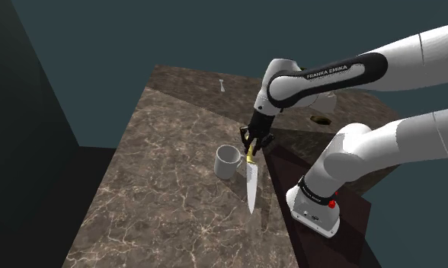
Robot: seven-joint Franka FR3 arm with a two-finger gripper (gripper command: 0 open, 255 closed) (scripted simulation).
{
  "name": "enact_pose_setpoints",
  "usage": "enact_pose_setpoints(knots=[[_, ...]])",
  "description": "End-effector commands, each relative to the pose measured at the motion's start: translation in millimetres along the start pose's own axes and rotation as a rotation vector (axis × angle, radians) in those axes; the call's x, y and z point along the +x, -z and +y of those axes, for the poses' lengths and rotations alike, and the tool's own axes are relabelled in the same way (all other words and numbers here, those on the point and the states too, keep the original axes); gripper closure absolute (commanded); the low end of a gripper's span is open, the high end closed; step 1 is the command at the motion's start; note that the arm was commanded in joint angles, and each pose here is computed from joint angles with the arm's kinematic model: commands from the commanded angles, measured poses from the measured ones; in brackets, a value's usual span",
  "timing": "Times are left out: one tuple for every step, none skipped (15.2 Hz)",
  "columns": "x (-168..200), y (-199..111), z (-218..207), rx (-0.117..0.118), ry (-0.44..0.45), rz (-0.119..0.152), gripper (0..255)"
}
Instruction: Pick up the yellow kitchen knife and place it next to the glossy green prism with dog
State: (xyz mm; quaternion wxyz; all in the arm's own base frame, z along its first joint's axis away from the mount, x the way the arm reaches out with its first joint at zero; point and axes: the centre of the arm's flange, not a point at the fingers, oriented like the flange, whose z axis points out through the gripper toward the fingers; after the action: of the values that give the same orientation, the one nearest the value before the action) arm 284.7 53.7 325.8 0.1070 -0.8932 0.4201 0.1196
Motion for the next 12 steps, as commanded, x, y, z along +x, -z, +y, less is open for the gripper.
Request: enact_pose_setpoints(knots=[[-3,10,0,-0.001,0.0,0.0,255],[-4,16,-1,-0.001,0.0,0.0,255],[-6,21,-1,-0.001,0.0,0.0,255],[-7,26,-2,-0.001,0.0,0.0,255],[-8,27,-2,-0.001,0.0,0.0,255],[3,31,5,-0.001,0.0,0.0,255],[13,35,11,-0.001,0.0,0.0,255],[24,39,18,-0.001,0.0,0.0,255],[35,44,24,-0.001,0.0,0.0,255],[46,48,31,-0.001,0.0,0.0,255],[56,52,38,-0.001,0.0,0.0,255],[67,56,44,-0.001,0.0,0.0,255]])
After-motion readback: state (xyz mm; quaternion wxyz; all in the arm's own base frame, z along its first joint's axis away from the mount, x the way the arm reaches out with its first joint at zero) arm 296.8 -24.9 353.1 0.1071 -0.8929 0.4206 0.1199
